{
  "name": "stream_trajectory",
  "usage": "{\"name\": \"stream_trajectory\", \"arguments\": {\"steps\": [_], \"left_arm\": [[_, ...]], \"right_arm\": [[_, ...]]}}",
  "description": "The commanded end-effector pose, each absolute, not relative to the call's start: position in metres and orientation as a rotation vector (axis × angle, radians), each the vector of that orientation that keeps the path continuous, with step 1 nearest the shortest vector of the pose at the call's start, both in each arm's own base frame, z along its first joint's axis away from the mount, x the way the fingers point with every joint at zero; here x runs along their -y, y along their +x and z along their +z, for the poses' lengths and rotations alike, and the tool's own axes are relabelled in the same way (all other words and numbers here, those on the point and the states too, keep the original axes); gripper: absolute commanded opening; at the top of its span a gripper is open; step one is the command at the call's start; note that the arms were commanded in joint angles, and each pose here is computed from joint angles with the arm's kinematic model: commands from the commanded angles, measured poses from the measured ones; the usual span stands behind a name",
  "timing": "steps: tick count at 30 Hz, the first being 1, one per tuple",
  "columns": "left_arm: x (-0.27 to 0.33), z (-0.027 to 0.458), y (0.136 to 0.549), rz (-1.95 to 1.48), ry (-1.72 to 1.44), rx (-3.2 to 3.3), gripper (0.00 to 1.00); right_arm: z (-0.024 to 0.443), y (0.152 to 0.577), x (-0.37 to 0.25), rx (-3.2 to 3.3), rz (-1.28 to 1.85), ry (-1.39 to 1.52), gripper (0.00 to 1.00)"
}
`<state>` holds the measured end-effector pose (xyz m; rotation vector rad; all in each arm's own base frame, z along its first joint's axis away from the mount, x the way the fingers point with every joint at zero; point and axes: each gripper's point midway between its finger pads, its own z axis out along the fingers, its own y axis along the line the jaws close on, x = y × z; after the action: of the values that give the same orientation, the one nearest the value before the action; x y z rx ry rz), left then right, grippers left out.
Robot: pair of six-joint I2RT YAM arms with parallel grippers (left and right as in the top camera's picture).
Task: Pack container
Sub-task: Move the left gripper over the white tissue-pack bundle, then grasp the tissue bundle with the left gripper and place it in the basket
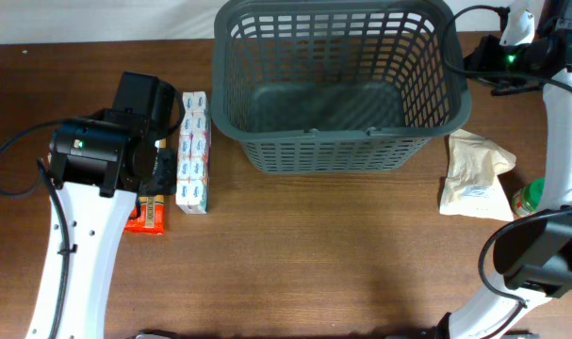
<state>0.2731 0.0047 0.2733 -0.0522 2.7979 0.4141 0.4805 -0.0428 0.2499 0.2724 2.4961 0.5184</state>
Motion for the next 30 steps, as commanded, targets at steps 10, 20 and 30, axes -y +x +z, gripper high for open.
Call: {"name": "stream_trajectory", "arguments": {"steps": [10, 20, 30], "left_arm": [[-0.018, 0.28, 0.281, 0.421, -0.151, -2.748, 0.08], [0.006, 0.226, 0.294, -0.143, 0.19, -2.911, 0.17], [0.016, 0.148, 0.322, -0.308, 0.265, -2.988, 0.46]], "right_arm": [[0.279, 0.467, 0.063, -2.437, 0.445, 0.278, 0.04], [0.368, 0.388, 0.166, -2.172, 0.302, 0.592, 0.04], [0.371, 0.35, 0.219, -2.104, 0.232, 0.792, 0.99]]}}
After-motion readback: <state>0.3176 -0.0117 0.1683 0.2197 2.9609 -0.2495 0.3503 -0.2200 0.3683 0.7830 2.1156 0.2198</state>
